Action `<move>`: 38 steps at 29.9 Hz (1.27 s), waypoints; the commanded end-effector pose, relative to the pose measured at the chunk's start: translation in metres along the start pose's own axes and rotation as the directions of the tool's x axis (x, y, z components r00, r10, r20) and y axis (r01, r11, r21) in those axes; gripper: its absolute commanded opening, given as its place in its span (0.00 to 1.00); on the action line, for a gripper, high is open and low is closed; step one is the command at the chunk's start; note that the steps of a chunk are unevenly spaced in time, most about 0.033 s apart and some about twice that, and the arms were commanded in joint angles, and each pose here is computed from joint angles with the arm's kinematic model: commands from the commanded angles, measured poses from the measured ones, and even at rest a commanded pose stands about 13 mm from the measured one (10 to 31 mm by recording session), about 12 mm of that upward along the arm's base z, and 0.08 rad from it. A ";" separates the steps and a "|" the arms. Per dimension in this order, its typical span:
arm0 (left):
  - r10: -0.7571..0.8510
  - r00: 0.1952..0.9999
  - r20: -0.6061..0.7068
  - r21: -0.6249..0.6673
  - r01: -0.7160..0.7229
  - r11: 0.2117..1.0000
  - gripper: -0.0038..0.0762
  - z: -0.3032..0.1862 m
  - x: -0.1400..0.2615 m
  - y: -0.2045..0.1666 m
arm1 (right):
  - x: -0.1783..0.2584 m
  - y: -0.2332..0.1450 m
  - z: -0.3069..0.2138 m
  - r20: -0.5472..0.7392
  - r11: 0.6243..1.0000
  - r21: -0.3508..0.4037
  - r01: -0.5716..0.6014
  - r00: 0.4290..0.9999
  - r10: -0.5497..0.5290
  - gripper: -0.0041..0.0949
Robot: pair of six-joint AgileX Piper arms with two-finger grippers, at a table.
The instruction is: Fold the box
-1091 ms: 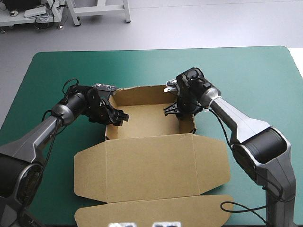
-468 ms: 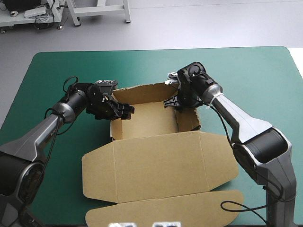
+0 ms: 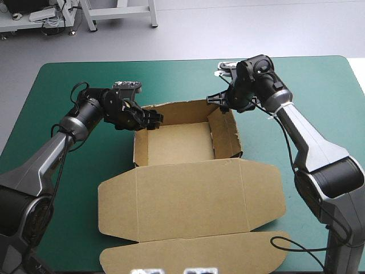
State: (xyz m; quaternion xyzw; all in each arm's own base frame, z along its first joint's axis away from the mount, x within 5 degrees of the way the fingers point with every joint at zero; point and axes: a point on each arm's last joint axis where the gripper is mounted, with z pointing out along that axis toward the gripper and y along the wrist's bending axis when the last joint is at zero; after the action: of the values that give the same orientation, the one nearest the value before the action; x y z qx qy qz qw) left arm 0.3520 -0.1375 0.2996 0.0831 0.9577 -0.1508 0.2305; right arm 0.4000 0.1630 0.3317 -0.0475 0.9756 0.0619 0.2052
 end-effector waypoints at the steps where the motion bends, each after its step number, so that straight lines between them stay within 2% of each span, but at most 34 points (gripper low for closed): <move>1: 0.042 0.990 0.131 0.014 -0.044 0.999 0.73 -0.043 -0.021 -0.013 | -0.004 -0.007 -0.072 0.173 0.998 0.006 0.070 0.982 -0.070 0.53; 7: 0.112 0.982 0.155 -0.039 -0.107 0.993 0.73 -0.091 -0.039 -0.021 | 0.001 -0.011 -0.130 0.311 0.987 0.021 0.161 0.937 -0.159 0.53; 11: 0.150 0.976 0.155 -0.094 -0.137 0.986 0.73 -0.128 -0.044 -0.024 | 0.009 -0.014 -0.164 0.383 0.987 0.012 0.158 0.911 -0.151 0.53; 13: 0.161 0.972 0.172 -0.110 -0.143 0.984 0.69 -0.148 -0.045 -0.026 | 0.014 -0.016 -0.176 0.406 0.987 0.009 0.158 0.902 -0.148 0.53; 16: 0.168 0.954 0.248 -0.095 -0.148 0.984 0.52 -0.178 -0.040 -0.032 | 0.018 -0.017 -0.187 0.428 0.988 0.003 0.157 0.892 -0.143 0.53; 20: 0.211 0.919 0.333 -0.100 -0.188 0.977 0.10 -0.221 -0.023 -0.036 | 0.021 -0.017 -0.193 0.436 0.993 -0.036 0.108 0.896 -0.082 0.53; 21: 0.225 0.906 0.357 -0.104 -0.201 0.974 0.04 -0.232 -0.018 -0.037 | 0.022 -0.016 -0.193 0.435 0.993 -0.046 0.105 0.898 -0.074 0.53; 24: 0.243 0.869 0.431 -0.106 -0.218 0.970 0.04 -0.268 0.001 -0.039 | 0.023 -0.013 -0.188 0.414 0.991 -0.078 0.107 0.908 -0.066 0.53; 31: 0.273 0.793 0.545 -0.127 -0.244 0.961 0.04 -0.331 0.065 -0.036 | 0.025 -0.013 -0.142 0.280 0.993 -0.053 0.101 0.957 -0.082 0.53; 38: 0.291 0.809 0.510 -0.149 -0.250 0.957 0.04 -0.331 0.130 -0.021 | 0.025 -0.010 -0.088 0.127 0.994 -0.048 0.095 0.988 -0.089 0.53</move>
State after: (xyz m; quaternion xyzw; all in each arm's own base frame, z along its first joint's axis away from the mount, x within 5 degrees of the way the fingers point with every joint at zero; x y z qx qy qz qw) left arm 0.1151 -0.0445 0.5367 0.1628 0.8334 -0.1016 0.5182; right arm 0.3481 0.1415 0.3906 -0.0946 0.9597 0.0720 0.2548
